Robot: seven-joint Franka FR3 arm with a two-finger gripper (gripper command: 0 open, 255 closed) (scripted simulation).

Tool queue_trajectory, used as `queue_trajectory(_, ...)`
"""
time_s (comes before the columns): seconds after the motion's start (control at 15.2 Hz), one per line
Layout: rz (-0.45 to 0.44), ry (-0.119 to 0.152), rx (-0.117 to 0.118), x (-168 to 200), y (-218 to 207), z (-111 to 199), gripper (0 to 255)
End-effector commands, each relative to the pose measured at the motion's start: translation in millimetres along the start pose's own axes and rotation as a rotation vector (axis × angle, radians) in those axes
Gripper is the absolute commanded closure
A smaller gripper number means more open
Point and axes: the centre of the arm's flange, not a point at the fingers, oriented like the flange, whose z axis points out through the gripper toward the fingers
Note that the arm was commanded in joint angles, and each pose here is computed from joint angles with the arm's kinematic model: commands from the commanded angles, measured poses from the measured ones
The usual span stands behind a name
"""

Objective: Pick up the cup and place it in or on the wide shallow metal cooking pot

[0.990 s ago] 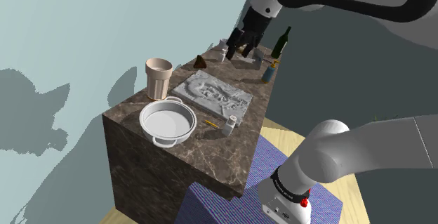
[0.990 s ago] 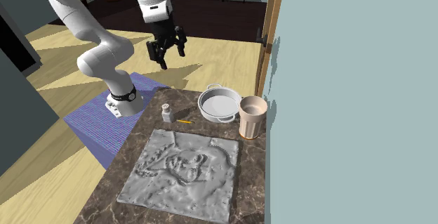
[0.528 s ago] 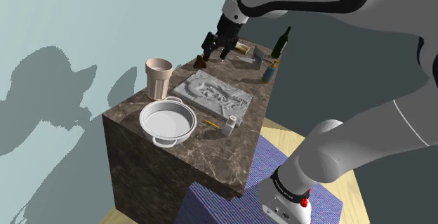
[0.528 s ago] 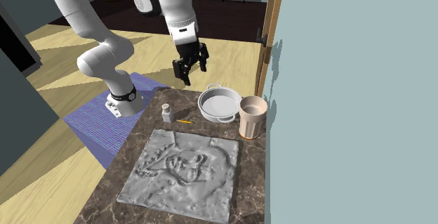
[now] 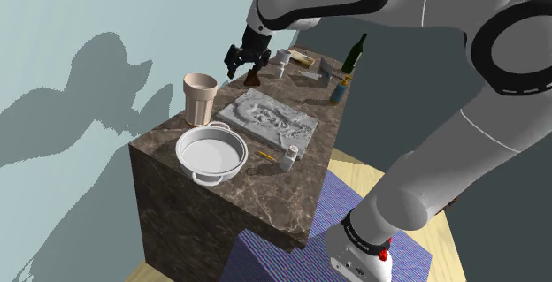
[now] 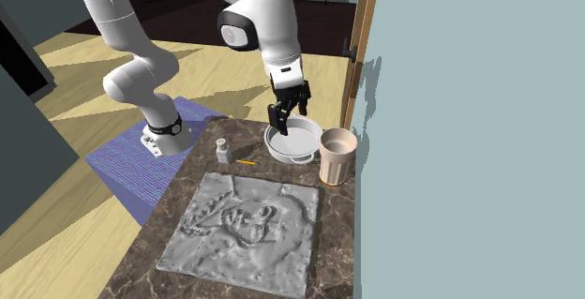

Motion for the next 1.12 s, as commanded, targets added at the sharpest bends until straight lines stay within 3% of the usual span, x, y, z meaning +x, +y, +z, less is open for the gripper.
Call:
queue_trajectory(0.0, 0.006, 0.000, 0.004, 20.9, -4.4, 17.2, 0)
queue_trajectory(0.46, 0.026, -0.002, 0.015, 91.5, -22.5, 73.8, 0)
queue_trajectory(1.06, 0.027, -0.002, 0.015, 93.1, -23.6, 115.2, 0)
